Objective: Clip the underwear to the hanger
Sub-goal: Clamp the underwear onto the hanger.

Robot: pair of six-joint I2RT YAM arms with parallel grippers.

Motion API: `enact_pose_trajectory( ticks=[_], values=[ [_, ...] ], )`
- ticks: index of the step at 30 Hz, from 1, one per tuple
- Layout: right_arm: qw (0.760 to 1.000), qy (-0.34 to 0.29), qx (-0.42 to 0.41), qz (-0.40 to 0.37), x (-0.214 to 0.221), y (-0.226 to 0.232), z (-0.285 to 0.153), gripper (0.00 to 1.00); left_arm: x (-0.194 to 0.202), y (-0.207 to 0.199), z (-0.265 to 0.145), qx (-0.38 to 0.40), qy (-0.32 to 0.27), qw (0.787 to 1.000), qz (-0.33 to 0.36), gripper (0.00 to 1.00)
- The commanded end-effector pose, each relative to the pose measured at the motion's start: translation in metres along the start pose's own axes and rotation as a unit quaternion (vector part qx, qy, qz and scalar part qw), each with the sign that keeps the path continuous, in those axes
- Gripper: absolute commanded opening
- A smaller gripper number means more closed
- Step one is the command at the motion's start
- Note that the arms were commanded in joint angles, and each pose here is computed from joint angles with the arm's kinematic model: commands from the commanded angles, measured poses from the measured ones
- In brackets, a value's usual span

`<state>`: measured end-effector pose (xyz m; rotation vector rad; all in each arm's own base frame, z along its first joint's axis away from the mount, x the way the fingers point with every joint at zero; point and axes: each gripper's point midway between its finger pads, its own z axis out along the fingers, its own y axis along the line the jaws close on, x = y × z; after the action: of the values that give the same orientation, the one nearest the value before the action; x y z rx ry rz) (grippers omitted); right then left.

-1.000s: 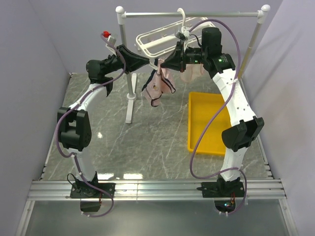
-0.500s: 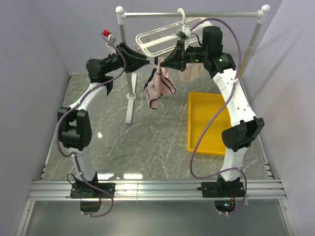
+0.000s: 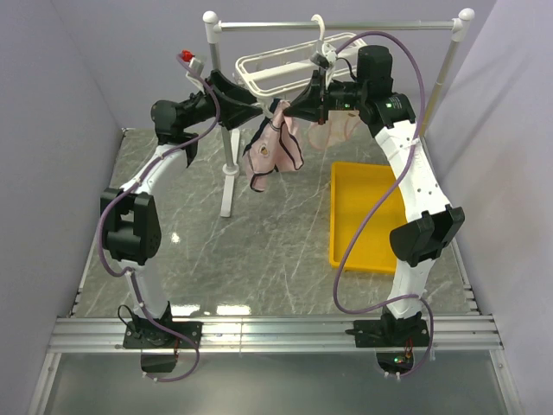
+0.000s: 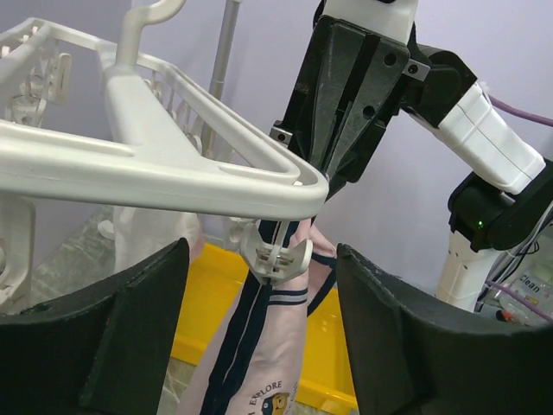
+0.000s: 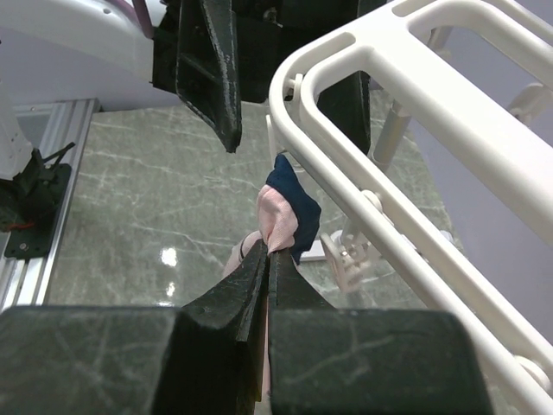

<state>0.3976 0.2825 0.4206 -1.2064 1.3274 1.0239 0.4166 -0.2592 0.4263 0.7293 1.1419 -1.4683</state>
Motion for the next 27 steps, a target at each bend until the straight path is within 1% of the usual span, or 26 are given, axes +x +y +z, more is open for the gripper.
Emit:
enact_pose_trajectory(
  ticks=[1,2,3,5,6,9,11,12,13,14,15,16,17,18,19,20,21,22,23,24,25,27],
  values=[
    [0.999,-0.016,0.02,-0.045,-0.023,-0.003,-0.012,0.0,-0.033,-0.019,-0.002,0.003,-0.014,0.999,0.04,0.75],
    [0.999,-0.016,0.02,-0.044,-0.023,-0.004,-0.013,0.0,-0.033,-0.019,-0.004,0.001,-0.01,0.999,0.039,0.8],
    [0.999,-0.016,0.022,-0.046,-0.023,-0.005,-0.014,0.0,-0.035,-0.021,-0.006,-0.001,-0.009,0.999,0.043,0.8],
    [0.998,-0.016,0.022,-0.048,-0.025,-0.004,-0.015,0.0,-0.034,-0.018,-0.016,-0.01,-0.002,0.999,0.051,0.81],
    [0.998,-0.015,0.023,-0.05,-0.025,-0.005,-0.016,0.0,-0.036,-0.022,-0.02,-0.01,0.002,0.998,0.056,0.81],
    [0.998,-0.011,0.025,-0.057,-0.024,-0.006,-0.017,0.0,-0.026,-0.016,-0.039,-0.027,0.019,0.997,0.068,0.81],
    [0.998,-0.009,0.028,-0.062,-0.025,-0.006,-0.018,0.0,-0.023,-0.019,-0.044,-0.028,0.031,0.996,0.078,0.81],
    [0.997,-0.007,0.032,-0.064,-0.024,-0.006,-0.018,0.0,-0.021,-0.018,-0.046,-0.03,0.035,0.994,0.1,0.8],
    [0.997,-0.001,0.037,-0.066,-0.02,-0.009,-0.019,0.0,-0.012,-0.012,-0.049,-0.042,0.044,0.995,0.084,0.8],
    [0.997,0.004,0.041,-0.067,-0.018,-0.01,-0.02,0.0,-0.011,-0.011,-0.05,-0.047,0.047,0.994,0.091,0.81],
    [0.996,0.008,0.047,-0.069,-0.017,-0.011,-0.02,0.0,-0.013,-0.012,-0.051,-0.052,0.048,0.99,0.123,0.81],
    [0.996,0.01,0.054,-0.071,-0.015,-0.014,-0.021,0.0,-0.006,-0.005,-0.053,-0.071,0.051,0.991,0.106,0.81],
    [0.995,0.02,0.07,-0.066,-0.008,-0.019,-0.022,0.0,-0.006,-0.001,-0.055,-0.082,0.053,0.989,0.109,0.81],
    [0.994,0.025,0.077,-0.075,-0.007,-0.02,-0.024,0.01,-0.008,0.002,-0.056,-0.094,0.056,0.985,0.133,0.81],
    [0.994,0.033,0.081,-0.07,0.0,-0.022,-0.023,0.03,-0.006,0.012,-0.059,-0.122,0.056,0.983,0.123,0.82],
    [0.992,0.039,0.097,-0.074,0.001,-0.025,-0.027,0.06,-0.008,0.014,-0.061,-0.138,0.057,0.98,0.132,0.82],
    [0.991,0.047,0.104,-0.075,0.005,-0.027,-0.028,0.06,-0.011,0.018,-0.062,-0.149,0.059,0.974,0.158,0.81],
    [0.989,0.057,0.111,-0.076,0.014,-0.03,-0.028,0.06,-0.012,0.021,-0.062,-0.159,0.059,0.972,0.165,0.81],
    [0.986,0.066,0.128,-0.08,0.017,-0.035,-0.031,0.05,-0.009,0.029,-0.066,-0.188,0.064,0.968,0.152,0.8],
    [0.984,0.072,0.135,-0.087,0.019,-0.037,-0.032,0.04,-0.012,0.032,-0.066,-0.191,0.07,0.963,0.176,0.8],
    [0.983,0.076,0.142,-0.088,0.022,-0.04,-0.033,0.03,-0.011,0.031,-0.065,-0.189,0.075,0.962,0.181,0.79],
    [0.979,0.086,0.163,-0.092,0.024,-0.048,-0.036,0.0,-0.02,0.03,-0.063,-0.187,0.069,0.957,0.21,0.79]
  ],
)
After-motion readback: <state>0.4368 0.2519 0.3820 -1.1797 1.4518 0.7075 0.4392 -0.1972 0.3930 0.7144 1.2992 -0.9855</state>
